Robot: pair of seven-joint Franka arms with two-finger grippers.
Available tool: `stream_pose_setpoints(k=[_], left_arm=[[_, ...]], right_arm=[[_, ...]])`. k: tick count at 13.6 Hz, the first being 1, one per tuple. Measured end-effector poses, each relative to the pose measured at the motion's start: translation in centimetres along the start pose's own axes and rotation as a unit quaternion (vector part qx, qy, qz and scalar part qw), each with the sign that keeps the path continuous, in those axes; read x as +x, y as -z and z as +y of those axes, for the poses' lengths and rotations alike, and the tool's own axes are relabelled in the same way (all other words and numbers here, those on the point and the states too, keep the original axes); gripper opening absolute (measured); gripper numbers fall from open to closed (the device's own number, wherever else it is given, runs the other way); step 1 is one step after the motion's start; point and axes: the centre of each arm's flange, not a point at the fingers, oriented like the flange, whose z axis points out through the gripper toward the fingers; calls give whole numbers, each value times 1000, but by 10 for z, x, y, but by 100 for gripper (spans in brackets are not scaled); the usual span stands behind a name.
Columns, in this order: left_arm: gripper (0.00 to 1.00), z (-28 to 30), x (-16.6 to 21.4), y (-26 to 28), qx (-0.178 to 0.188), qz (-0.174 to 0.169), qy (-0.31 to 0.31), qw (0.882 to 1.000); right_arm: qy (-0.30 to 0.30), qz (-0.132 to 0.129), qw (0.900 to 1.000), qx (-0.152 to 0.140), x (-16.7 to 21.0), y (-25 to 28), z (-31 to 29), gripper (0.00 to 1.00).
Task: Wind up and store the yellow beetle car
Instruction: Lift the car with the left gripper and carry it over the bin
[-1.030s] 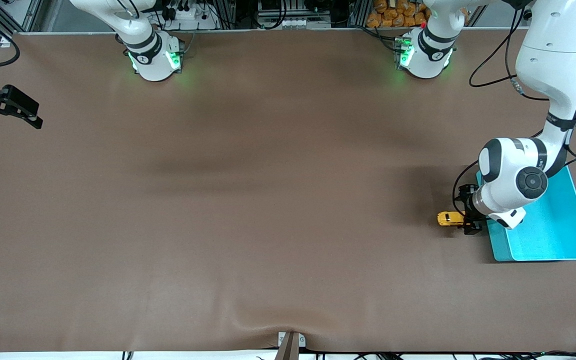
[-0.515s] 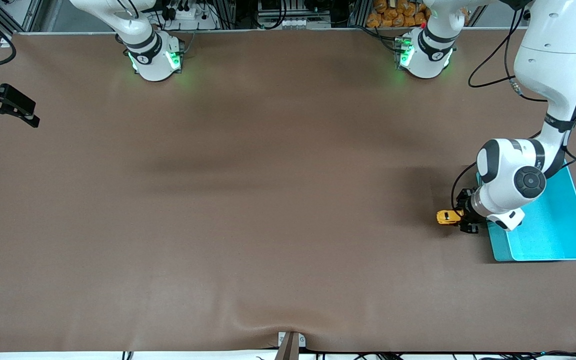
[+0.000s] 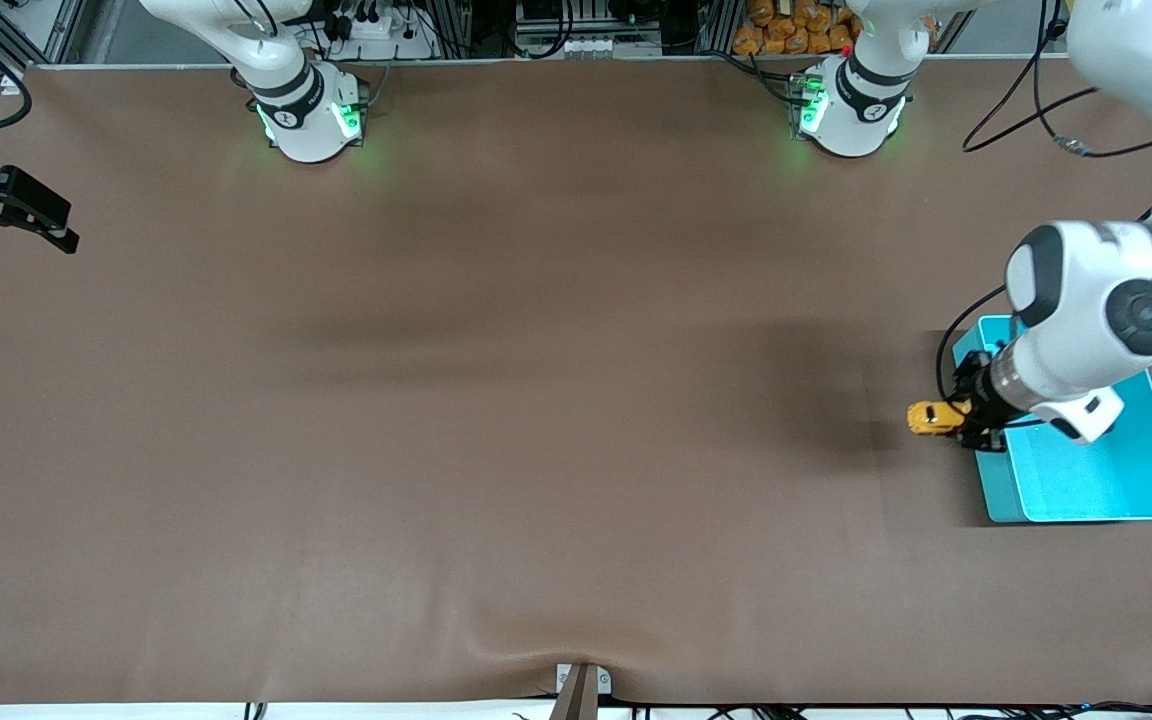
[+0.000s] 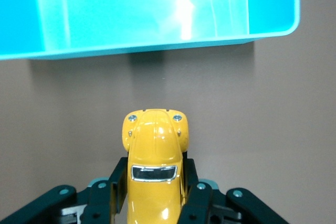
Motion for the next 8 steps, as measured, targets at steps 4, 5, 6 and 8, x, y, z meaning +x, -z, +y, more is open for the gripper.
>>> stream_pose_setpoints(k=[4,5,6,8], left_arm=[[45,-10,11,51,24,6,-65,998],[45,-14,18,61,26,7,-82,996],[45,-18,27,70,26,8,-100,995],[45,-25,43,84,27,8,-141,990]], right_arm=[[0,0,1000,0,0,0,0,100],[0,0,1000,0,0,0,0,100],[0,0,1000,0,0,0,0,100],[0,-1,1000,0,0,-1,0,100]])
